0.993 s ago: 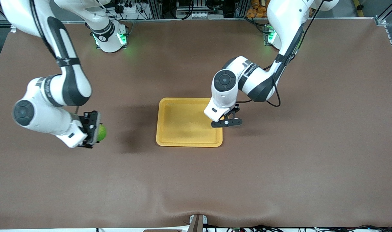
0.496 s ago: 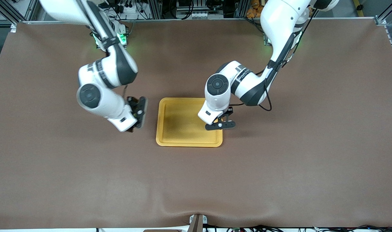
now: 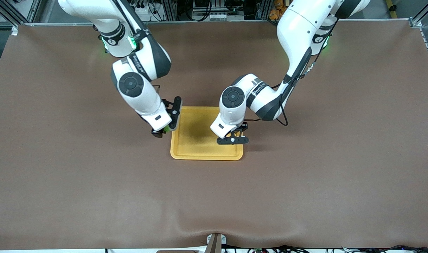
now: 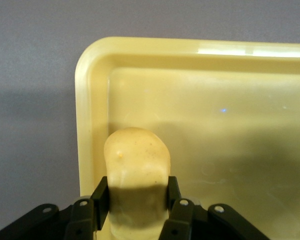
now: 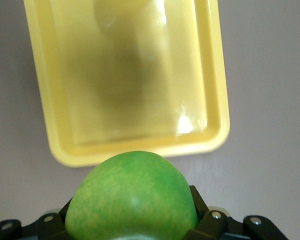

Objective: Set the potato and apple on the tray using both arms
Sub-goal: 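Lower the potato onto the tray and open the left gripper, then raise the left gripper away while the right gripper lowers the apple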

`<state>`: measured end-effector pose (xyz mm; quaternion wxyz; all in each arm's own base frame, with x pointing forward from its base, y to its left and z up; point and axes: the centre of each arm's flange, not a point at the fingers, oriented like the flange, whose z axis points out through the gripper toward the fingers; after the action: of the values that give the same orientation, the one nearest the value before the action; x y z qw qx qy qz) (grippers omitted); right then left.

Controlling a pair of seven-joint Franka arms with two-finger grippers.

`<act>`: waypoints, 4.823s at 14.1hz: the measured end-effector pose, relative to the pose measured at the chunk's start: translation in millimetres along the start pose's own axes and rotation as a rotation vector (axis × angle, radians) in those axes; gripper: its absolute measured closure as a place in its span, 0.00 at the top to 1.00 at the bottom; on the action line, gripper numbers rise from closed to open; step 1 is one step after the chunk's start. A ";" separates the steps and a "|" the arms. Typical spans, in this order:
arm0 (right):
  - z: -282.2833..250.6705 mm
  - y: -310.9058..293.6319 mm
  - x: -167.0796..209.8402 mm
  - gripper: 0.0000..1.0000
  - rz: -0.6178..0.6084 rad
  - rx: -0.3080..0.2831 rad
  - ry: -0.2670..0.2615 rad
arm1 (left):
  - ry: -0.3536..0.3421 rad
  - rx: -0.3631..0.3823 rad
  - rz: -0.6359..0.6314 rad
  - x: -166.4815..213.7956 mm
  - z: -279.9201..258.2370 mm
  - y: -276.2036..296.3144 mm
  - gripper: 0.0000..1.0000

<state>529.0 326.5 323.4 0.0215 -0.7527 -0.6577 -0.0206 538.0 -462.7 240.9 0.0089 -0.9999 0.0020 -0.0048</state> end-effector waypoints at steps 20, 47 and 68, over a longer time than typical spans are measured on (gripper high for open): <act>93.0 -52.5 23.7 0.81 0.026 -0.011 -0.014 | 0.018 0.032 0.093 0.0 33.1 -1.0 0.70; 125.7 -54.2 35.4 0.81 -0.033 -0.095 0.019 | 0.080 0.068 0.018 91.9 -144.9 -157.6 1.00; 131.1 -51.1 36.7 1.00 -0.093 -0.107 0.020 | -0.020 0.063 -0.053 93.6 -266.9 -342.7 1.00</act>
<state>483.6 377.4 194.9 -0.0134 -0.7212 -0.6896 -0.0643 630.4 -125.2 514.8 0.0404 -0.9989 -0.0245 0.0051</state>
